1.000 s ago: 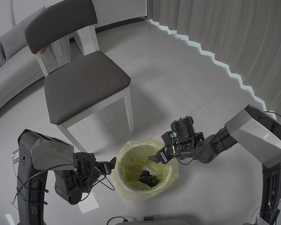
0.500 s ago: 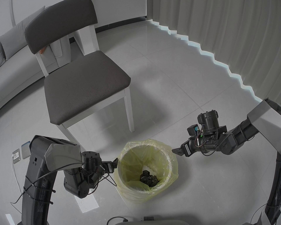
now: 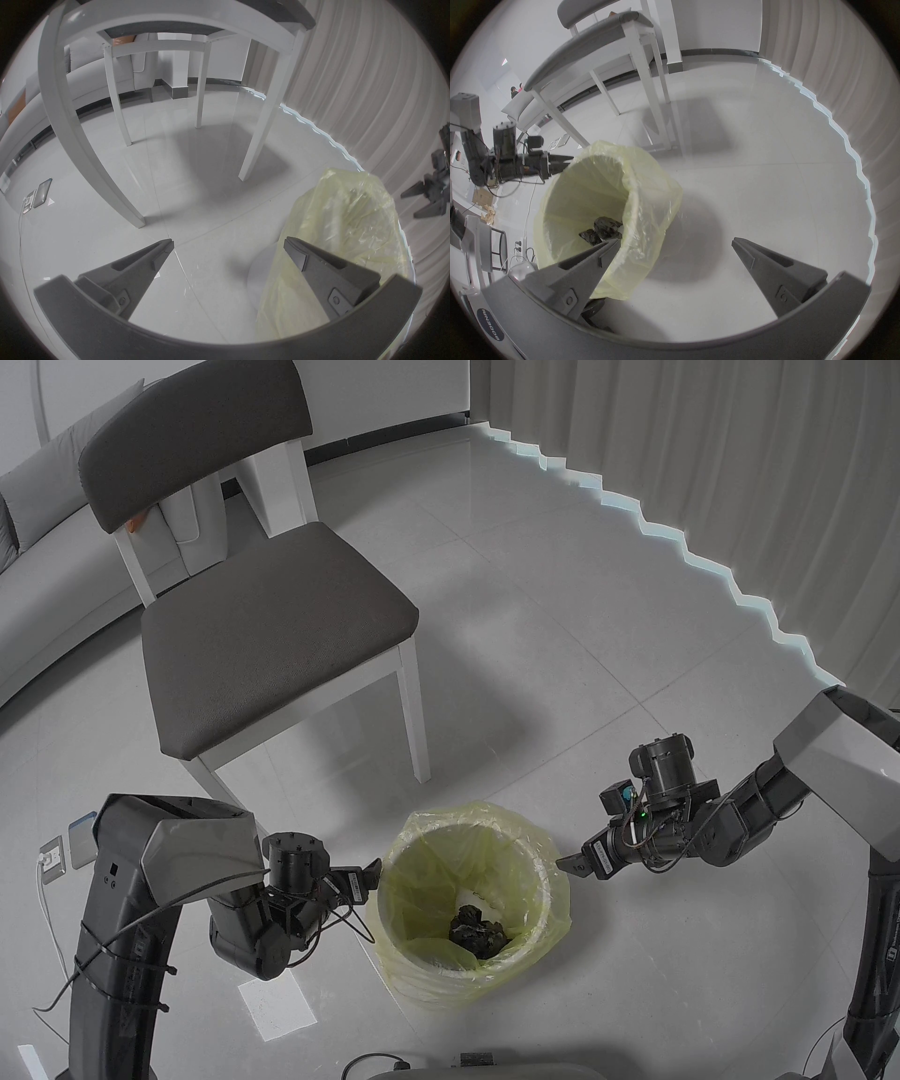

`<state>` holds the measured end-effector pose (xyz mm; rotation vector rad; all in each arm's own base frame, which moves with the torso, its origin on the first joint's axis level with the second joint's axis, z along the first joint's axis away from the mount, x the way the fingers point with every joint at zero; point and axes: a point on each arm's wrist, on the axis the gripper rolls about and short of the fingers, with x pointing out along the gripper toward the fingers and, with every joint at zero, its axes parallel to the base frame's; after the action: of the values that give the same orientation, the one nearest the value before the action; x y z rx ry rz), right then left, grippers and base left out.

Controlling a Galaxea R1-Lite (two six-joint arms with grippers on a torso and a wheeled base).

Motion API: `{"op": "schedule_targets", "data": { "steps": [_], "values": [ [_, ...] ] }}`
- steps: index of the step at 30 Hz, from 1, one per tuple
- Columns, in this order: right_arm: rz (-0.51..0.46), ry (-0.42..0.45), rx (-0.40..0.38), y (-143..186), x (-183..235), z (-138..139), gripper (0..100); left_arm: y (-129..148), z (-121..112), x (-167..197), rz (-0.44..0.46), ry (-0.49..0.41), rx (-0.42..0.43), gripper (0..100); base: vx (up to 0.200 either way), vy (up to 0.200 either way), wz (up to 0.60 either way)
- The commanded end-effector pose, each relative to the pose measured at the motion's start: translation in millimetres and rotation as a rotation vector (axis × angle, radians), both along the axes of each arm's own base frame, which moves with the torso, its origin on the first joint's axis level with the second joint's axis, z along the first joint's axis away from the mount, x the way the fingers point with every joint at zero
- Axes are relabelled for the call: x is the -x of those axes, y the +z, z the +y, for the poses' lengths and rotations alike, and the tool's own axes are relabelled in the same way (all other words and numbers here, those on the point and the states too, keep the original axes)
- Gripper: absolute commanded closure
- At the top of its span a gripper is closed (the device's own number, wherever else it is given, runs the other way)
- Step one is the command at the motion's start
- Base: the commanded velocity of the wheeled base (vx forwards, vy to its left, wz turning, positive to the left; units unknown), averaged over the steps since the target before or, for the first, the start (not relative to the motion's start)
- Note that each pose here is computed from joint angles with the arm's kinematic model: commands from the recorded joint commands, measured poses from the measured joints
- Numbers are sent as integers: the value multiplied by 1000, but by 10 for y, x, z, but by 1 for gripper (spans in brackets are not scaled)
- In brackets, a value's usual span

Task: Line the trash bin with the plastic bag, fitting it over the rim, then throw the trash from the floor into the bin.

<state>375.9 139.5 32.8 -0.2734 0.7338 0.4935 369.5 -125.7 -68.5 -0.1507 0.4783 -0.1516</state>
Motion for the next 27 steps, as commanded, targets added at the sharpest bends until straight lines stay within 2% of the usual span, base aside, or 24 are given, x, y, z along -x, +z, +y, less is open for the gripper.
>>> {"op": "schedule_targets", "data": {
  "steps": [1, 7, 17, 22, 27],
  "values": [
    [56, -2, 27, -275, -42, -25, 0, 221, 20, 54, -29, 1, 12, 0, 0, 0, 0],
    [90, -4, 42, -493, -113, -27, 0, 258, 52, 73, -30, 9, 9, 0, 0, 0, 0],
    [77, 21, 22, -721, -410, 118, 0, 296, 43, 110, -31, 13, 1, 0, 0, 0, 0],
    [147, 37, 61, -889, -583, 179, 0, 403, 75, 188, -38, 31, -6, 0, 0, 0, 0],
    [184, 40, 81, -878, -588, 166, 0, 529, 120, 262, -49, 46, -2, 0, 0, 0, 0]
  ]
}}
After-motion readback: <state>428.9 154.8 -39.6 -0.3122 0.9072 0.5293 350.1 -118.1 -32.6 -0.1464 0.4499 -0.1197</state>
